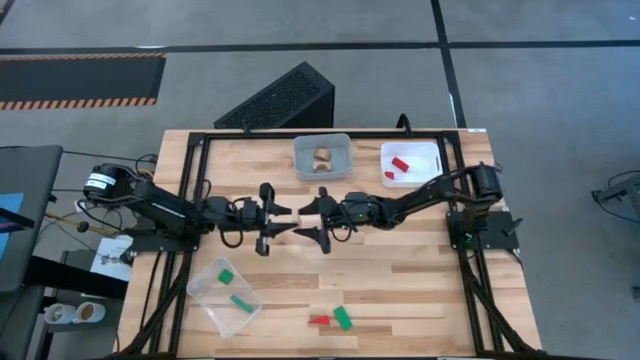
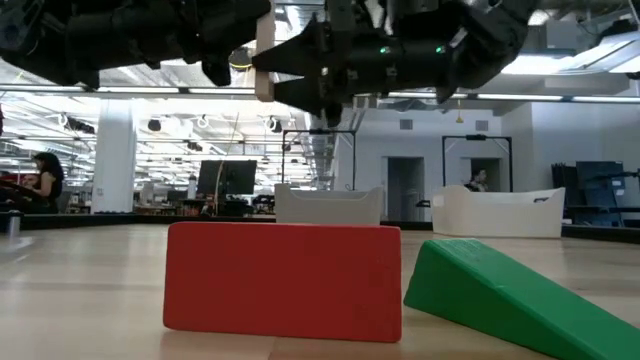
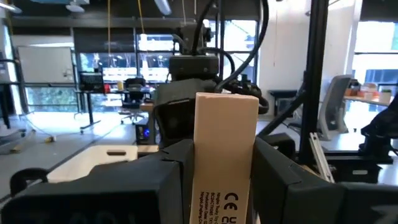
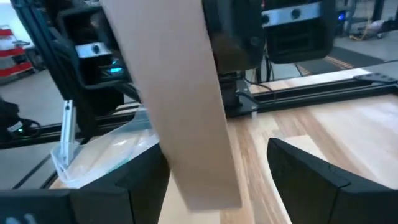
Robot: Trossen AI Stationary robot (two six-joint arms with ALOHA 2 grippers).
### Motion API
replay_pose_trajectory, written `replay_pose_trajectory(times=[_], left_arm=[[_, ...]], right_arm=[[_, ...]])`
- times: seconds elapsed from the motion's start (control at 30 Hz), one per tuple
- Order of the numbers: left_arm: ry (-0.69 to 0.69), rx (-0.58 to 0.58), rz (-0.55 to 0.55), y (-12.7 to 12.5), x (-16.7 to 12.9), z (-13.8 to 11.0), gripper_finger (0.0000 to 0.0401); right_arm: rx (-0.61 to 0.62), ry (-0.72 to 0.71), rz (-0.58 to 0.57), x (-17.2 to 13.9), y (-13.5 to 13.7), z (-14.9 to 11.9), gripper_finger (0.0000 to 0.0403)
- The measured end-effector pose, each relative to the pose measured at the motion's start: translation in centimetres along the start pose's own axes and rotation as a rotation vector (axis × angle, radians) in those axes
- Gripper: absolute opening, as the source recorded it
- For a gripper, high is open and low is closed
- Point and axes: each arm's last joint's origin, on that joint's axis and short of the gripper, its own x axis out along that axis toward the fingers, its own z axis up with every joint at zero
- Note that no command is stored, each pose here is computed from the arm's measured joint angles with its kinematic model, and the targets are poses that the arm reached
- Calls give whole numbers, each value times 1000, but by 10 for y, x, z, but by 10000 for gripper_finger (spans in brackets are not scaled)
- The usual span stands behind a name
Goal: Sort & place blocks by color
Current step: Put the brown block into the gray bin
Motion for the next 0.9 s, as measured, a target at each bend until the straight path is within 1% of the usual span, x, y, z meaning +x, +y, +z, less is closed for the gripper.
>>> replay_pose_trajectory(times=[0.17,0.27,0.33,0.43,0.5,0.6,0.77,0.9], left_arm=[[39,-13,-11,-1,3,-2,86],[48,-20,-12,-1,2,-3,86],[48,-30,-12,-1,2,-3,86],[50,-46,-12,-1,2,-3,86],[51,-46,-12,-1,2,-3,88],[61,-66,24,1,2,-4,111],[82,-115,104,2,2,-7,144],[65,-116,119,3,1,-3,164]], right_arm=[[-27,22,27,6,0,-4,286],[-32,36,20,6,-2,-5,285],[-41,37,22,6,-4,-4,276],[-52,37,27,5,-4,-4,232],[-50,39,46,5,-5,-4,187],[-63,46,54,5,-7,-4,120],[-32,50,37,5,-17,-3,115],[12,38,8,0,-32,9,115]])
